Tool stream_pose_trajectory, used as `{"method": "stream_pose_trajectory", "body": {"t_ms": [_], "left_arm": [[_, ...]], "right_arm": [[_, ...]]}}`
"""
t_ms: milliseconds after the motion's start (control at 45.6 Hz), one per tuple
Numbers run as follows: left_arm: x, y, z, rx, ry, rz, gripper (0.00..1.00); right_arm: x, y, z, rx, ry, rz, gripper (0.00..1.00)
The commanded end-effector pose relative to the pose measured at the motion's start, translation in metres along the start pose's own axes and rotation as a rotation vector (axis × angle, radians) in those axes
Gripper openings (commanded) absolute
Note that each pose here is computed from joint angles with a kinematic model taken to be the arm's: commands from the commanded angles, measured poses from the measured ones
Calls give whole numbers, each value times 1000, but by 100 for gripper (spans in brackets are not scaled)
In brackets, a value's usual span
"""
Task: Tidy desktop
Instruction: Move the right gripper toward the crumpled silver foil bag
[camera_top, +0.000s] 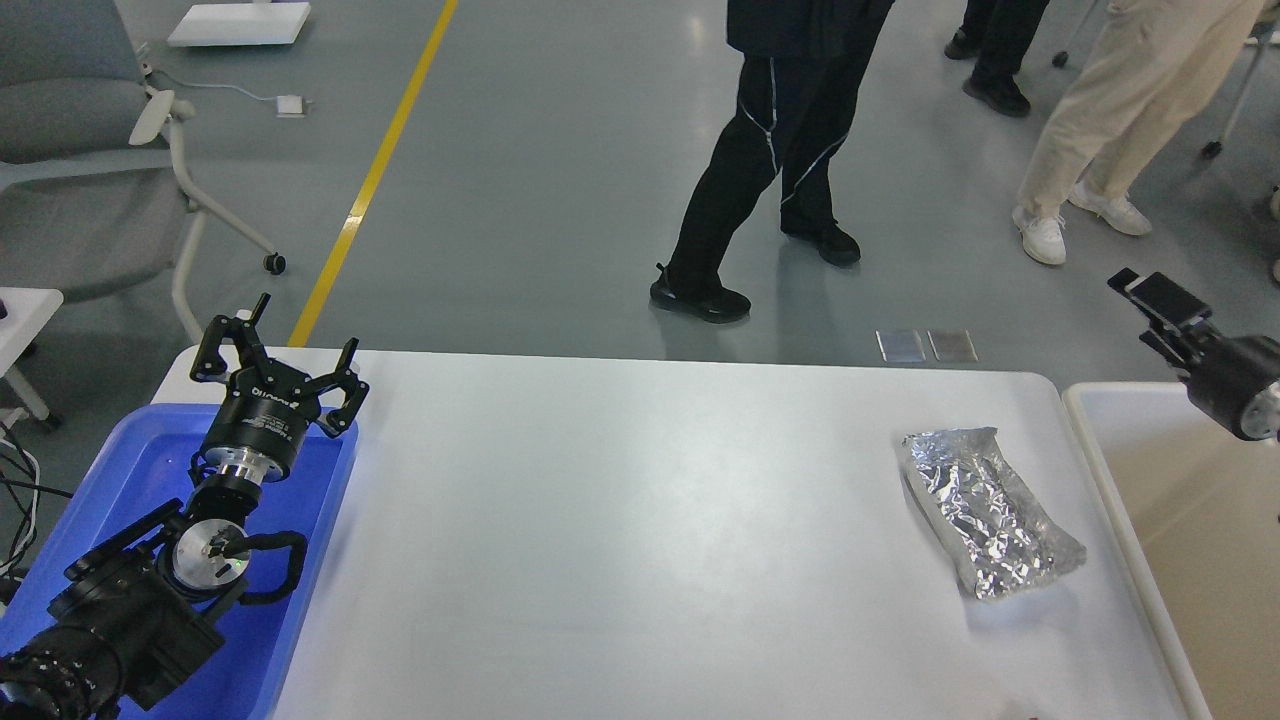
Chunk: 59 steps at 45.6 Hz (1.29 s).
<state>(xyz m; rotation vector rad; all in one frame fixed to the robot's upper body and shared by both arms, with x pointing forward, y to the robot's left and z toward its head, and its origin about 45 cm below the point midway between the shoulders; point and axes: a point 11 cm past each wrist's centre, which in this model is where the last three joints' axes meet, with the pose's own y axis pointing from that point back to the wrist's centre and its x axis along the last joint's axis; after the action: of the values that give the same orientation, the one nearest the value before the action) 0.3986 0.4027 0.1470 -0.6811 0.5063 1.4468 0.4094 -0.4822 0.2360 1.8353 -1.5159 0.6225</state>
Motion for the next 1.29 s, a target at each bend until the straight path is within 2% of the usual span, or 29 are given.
{"method": "stream_pose_trajectory", "body": {"t_ms": [0, 219, 416, 657, 789, 1161, 1271], "left_arm": [[0, 0, 0, 0, 0, 0, 100], [0, 0, 0, 0, 0, 1, 100], [0, 0, 0, 0, 0, 0, 100], [0, 0, 0, -1, 0, -1, 100], [0, 0, -1, 1, 1, 0, 100], [0, 0, 0, -1, 0, -1, 100], [0, 0, -1, 1, 1, 0, 100]], "right_arm": [[-3, 1, 1, -26, 489, -215, 100], [-16, 4, 4, -23, 764, -416, 100], [-48, 3, 10, 27, 946, -544, 100], [-105, -16, 23, 73, 1046, -564, 99], [-126, -13, 36, 56, 1044, -584, 98], [-140, -5, 47, 40, 1015, -608, 98], [-140, -2, 57, 10, 1009, -595, 94]]}}
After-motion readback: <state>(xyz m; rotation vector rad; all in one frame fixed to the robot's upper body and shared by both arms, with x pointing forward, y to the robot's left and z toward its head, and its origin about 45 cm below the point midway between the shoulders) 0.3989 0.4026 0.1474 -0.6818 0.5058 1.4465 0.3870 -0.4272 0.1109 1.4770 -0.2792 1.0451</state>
